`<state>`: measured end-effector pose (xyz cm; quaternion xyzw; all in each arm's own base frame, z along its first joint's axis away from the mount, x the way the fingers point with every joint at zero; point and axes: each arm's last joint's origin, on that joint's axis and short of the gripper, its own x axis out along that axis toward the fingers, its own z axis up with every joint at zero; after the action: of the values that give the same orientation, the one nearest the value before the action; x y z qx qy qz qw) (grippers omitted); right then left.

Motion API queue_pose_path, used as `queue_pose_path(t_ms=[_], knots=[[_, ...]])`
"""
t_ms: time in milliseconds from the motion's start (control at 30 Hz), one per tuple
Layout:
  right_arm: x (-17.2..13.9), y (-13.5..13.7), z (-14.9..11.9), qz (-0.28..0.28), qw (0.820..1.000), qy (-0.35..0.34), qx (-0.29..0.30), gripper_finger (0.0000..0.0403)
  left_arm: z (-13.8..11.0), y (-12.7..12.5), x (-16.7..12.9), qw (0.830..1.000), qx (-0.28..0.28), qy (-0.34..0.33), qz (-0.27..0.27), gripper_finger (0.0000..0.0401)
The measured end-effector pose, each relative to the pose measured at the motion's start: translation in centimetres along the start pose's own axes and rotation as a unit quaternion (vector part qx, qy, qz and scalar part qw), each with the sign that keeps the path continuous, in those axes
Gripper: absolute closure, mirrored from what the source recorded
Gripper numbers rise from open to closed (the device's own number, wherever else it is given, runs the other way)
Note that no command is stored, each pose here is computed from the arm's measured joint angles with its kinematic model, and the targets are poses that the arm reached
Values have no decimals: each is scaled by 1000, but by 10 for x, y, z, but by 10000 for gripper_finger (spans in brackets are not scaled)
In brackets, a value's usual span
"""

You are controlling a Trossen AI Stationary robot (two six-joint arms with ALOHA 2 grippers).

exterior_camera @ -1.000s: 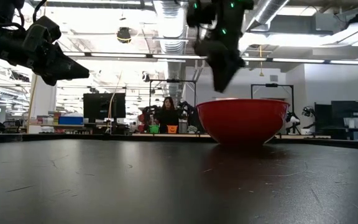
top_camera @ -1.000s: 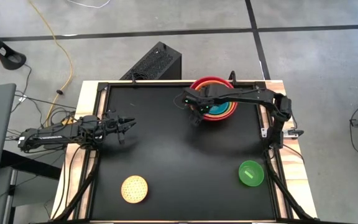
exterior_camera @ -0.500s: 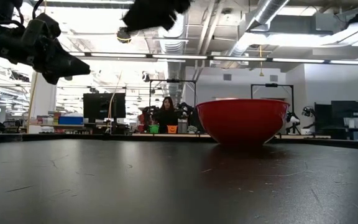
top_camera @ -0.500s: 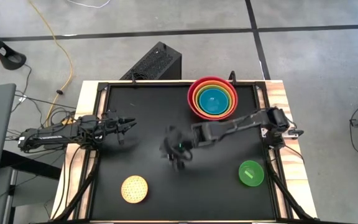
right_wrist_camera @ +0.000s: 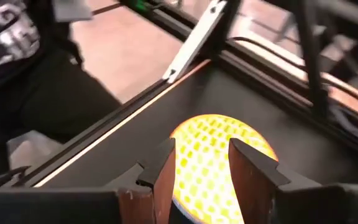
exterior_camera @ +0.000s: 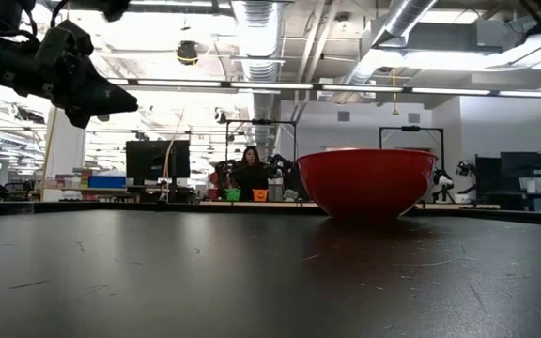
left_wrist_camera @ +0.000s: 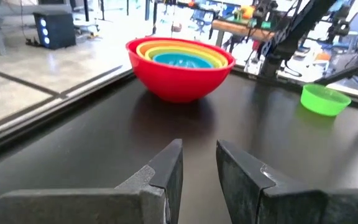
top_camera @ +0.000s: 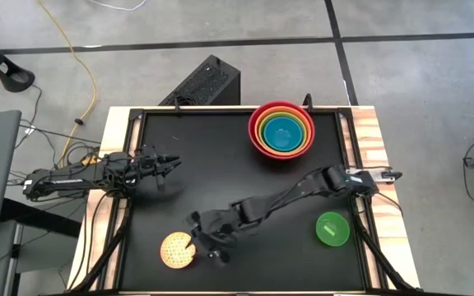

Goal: Nest bowls inside each other
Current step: Stack the orange and blue bowl on top of the blue bowl

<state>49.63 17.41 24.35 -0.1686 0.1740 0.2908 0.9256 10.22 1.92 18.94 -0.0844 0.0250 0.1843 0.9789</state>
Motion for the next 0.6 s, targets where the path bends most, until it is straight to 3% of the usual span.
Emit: queue_pose_path(t_ms=[133,367,600], knots=[[18,-5,-5,45,999,24,-18,239,0,0,0,1000,-1,0,0,314],[37,-9,-20,74,989,110,-64,239,0,0,0,1000,-1,2,0,314],[53,-5,-33,84,980,116,-139,239,-1,0,0,1000,2,8,1,314]])
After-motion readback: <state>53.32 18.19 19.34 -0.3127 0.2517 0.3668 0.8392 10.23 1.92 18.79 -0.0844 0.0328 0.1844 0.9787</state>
